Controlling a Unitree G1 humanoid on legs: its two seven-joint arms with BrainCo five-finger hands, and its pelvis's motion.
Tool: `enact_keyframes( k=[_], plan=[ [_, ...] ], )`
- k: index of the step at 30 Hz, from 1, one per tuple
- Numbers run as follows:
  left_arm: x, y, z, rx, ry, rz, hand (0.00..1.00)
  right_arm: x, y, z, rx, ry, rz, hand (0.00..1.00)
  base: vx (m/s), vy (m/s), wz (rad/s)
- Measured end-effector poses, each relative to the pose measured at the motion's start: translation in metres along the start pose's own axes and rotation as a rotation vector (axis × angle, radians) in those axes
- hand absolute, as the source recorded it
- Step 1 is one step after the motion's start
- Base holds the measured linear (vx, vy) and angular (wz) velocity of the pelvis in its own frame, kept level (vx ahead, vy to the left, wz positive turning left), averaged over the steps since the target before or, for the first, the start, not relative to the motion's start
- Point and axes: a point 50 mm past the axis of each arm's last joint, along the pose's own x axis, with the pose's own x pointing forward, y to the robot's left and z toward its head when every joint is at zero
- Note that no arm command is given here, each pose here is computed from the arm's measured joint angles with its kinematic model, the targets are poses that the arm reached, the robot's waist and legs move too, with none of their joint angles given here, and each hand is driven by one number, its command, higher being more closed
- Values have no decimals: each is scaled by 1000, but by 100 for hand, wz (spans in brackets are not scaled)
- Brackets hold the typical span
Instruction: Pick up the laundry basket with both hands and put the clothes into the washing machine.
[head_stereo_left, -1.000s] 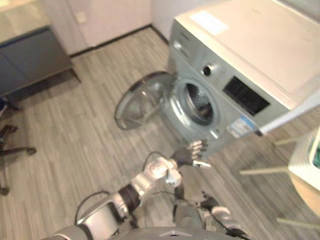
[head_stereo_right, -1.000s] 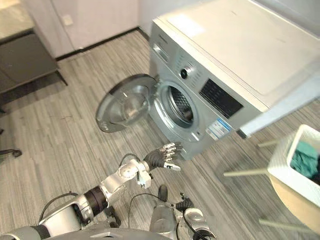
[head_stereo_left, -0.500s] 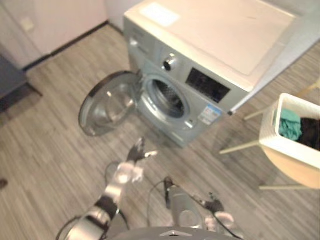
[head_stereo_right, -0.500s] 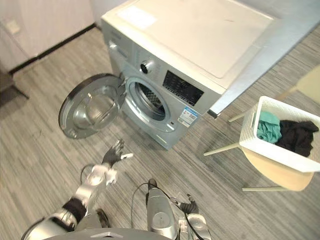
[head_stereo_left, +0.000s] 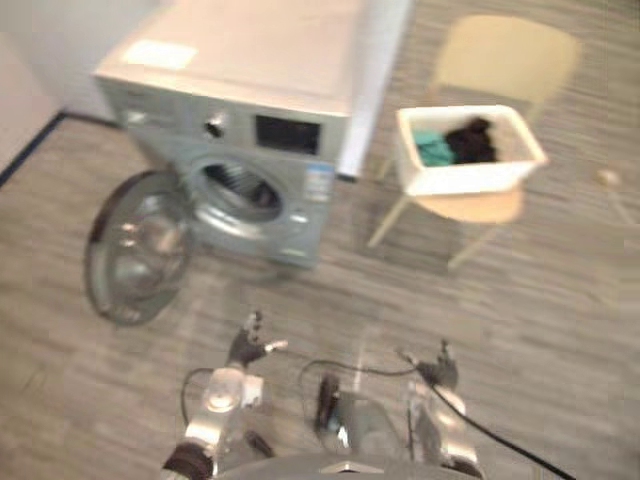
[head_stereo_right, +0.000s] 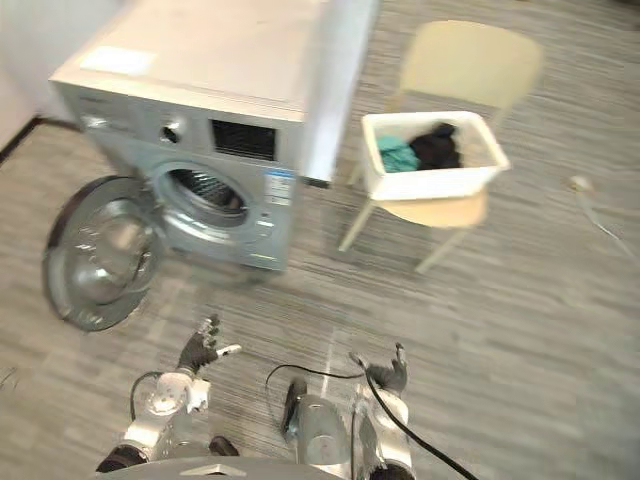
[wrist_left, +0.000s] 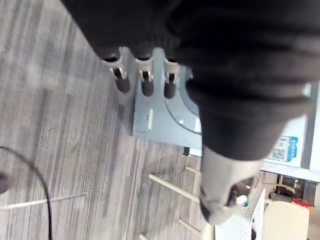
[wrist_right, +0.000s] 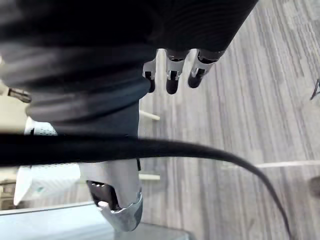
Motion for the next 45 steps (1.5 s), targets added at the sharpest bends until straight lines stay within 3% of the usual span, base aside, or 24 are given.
enact_keyframes(
  k=[4,8,12,23,27,32,39,45],
  plan=[
    [-6,14,-13,-18,51,75,0,-3,27,18,-70,-92,85,0,-69,-376,-134],
    [-20,18,-38,-118,154,176,0,-15,30,25,-95,-161,125,0,37,-309,-95],
    [-34,16,-55,-223,205,232,0,-23,33,68,-85,-364,146,0,84,-245,-105],
    [-20,3,-28,-165,119,199,0,-52,66,147,76,-678,162,0,127,94,-41],
    [-21,1,-31,-127,129,174,0,-60,76,134,59,-649,184,0,190,153,10],
    [-22,3,-32,-53,140,159,0,-56,63,125,46,-617,131,0,259,-93,55],
    [-15,-9,-30,-3,144,100,0,-48,9,128,29,-644,-81,0,229,-334,93],
    [-25,-19,-47,-65,208,126,0,-40,-10,141,-44,-702,-120,0,247,-371,23]
  ],
)
